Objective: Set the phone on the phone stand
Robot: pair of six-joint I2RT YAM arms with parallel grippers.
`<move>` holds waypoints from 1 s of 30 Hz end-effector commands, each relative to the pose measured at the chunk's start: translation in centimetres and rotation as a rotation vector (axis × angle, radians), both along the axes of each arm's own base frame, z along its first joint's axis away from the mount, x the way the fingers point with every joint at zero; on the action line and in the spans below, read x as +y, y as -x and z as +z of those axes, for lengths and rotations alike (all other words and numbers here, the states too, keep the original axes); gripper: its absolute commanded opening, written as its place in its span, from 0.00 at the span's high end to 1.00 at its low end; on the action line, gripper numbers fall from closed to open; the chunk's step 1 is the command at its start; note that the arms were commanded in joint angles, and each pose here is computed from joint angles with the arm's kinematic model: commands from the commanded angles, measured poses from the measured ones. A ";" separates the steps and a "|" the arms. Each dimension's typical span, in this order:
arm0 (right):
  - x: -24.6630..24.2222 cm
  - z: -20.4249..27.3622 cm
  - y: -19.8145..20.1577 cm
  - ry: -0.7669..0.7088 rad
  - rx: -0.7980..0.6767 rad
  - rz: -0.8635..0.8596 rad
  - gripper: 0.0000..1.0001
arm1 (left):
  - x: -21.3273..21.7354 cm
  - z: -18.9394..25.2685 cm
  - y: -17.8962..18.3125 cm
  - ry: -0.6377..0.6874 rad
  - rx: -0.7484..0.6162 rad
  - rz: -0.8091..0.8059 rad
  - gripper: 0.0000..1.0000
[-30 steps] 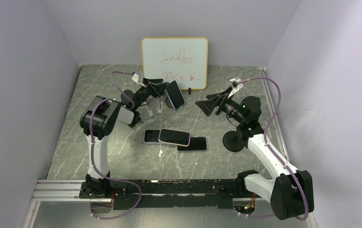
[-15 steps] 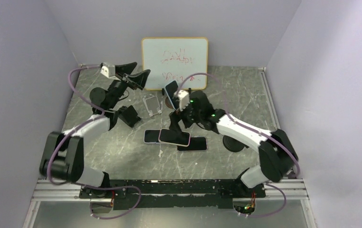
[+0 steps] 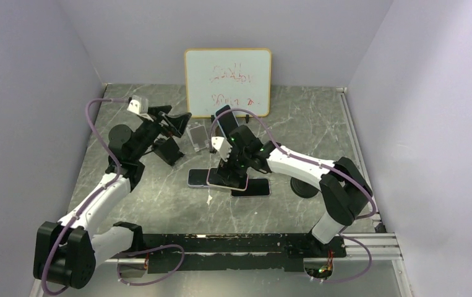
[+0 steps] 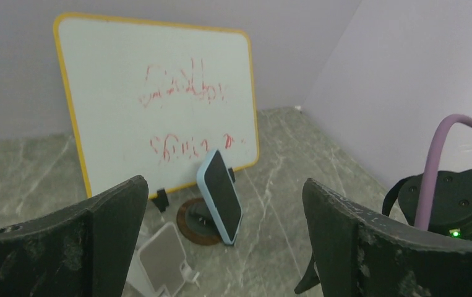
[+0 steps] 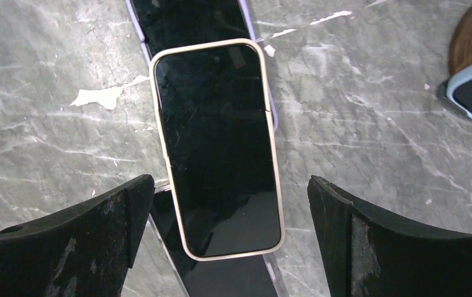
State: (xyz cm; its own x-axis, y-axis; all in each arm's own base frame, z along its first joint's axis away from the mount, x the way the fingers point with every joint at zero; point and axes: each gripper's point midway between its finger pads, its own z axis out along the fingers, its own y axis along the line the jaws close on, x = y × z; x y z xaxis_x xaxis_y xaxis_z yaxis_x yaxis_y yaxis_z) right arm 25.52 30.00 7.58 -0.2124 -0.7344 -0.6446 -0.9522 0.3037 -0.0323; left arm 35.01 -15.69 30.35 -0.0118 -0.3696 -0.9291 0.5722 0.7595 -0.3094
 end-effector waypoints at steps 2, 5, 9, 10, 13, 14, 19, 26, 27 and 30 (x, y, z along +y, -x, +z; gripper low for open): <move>0.9 -0.7 0.7 0.020 -0.009 0.134 0.00 | -0.5 -4.8 0.4 -0.034 0.130 -0.033 0.02; 0.9 -1.6 0.4 0.061 -0.003 0.141 0.00 | -0.9 -6.2 0.4 -0.040 0.154 -0.054 0.02; 0.8 -2.8 0.0 0.102 0.005 0.139 0.00 | -1.0 -7.5 0.3 -0.050 0.169 -0.063 0.02; 0.9 -3.0 0.0 0.102 0.010 0.144 0.00 | -1.1 -7.6 0.3 -0.052 0.171 -0.065 0.02; 0.9 -3.6 0.0 0.110 0.026 0.147 0.00 | -1.0 -7.9 0.3 -0.062 0.172 -0.063 0.02; 0.9 -3.9 0.1 0.116 0.031 0.149 0.00 | -1.0 -8.0 0.3 -0.065 0.174 -0.065 0.02; 0.7 -4.9 0.5 0.128 0.054 0.146 0.00 | -1.1 -8.3 0.5 -0.069 0.177 -0.074 0.02; 0.2 -5.5 0.5 0.132 0.047 0.115 0.13 | -1.2 -10.3 1.2 -0.057 0.210 -0.090 0.02; 0.2 -5.4 0.5 0.132 0.044 0.110 0.16 | -1.3 -10.8 1.5 -0.052 0.217 -0.097 0.02; 0.1 -4.8 0.5 0.123 0.032 0.109 0.23 | -1.7 -12.0 2.5 -0.026 0.229 -0.130 0.02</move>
